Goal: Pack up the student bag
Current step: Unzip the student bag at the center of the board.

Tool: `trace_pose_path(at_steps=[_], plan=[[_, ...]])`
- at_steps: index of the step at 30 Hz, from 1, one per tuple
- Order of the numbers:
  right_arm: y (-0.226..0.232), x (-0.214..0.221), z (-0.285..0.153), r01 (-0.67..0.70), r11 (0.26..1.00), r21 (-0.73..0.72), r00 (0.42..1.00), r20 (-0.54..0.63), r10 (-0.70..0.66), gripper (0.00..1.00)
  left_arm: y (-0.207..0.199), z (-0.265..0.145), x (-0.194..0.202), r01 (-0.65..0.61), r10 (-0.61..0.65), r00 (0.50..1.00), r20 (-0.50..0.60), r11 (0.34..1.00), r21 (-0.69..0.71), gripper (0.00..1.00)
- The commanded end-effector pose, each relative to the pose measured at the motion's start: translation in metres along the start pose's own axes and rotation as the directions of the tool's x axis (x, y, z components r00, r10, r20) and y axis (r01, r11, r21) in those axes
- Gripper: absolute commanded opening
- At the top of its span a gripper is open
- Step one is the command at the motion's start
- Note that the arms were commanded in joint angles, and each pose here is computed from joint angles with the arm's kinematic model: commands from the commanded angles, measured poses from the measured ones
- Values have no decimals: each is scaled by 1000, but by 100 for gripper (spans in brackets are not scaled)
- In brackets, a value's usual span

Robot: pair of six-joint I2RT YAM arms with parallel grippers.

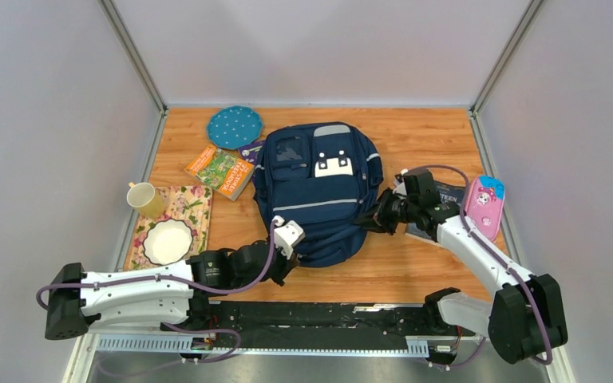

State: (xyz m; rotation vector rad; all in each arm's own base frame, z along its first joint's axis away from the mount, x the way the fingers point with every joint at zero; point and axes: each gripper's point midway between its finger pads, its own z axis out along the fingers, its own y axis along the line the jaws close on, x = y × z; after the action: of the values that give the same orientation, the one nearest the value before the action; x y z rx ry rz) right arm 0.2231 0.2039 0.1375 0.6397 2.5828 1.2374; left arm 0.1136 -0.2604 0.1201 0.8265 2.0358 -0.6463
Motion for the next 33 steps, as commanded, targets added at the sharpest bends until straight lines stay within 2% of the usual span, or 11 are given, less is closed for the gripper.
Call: trace_pose_path(at_steps=[1,2,3,5,8,9,11,13,14,18,33], plan=[[43,-58,-18,230,972,-39,951,222,-216,13,-21,-5,21,26,-17,997,-81,994,109,0],[42,-54,-21,222,975,-18,959,184,-215,47,-33,-2,8,49,-44,998,-40,986,157,0],[37,-50,-23,264,964,15,952,154,-263,65,-38,0,4,53,-49,998,-26,983,176,0],[15,-42,-33,245,961,132,957,126,-261,77,-46,8,-2,52,-49,999,-19,979,195,0],[-10,-36,-68,200,947,251,934,243,-262,84,-56,17,-14,31,-27,999,-23,977,210,0],[-20,-27,-69,170,954,247,941,249,-231,86,-61,18,-23,23,-22,1000,-9,974,224,0],[6,2,-77,155,988,26,955,251,-156,89,-67,23,-28,12,-12,1000,-1,970,243,0],[-1,32,-67,18,998,-67,986,169,-7,89,-71,27,-34,-2,0,1000,11,969,248,0],[4,41,-73,18,992,-123,983,182,5,89,-71,29,-37,-17,13,1000,18,969,247,0],[0,65,-66,-104,969,-225,982,129,135,89,-81,33,-50,-43,35,999,34,961,273,0],[-5,82,-3,-206,973,-104,976,50,212,86,-94,38,-61,-68,52,997,57,945,319,0]])
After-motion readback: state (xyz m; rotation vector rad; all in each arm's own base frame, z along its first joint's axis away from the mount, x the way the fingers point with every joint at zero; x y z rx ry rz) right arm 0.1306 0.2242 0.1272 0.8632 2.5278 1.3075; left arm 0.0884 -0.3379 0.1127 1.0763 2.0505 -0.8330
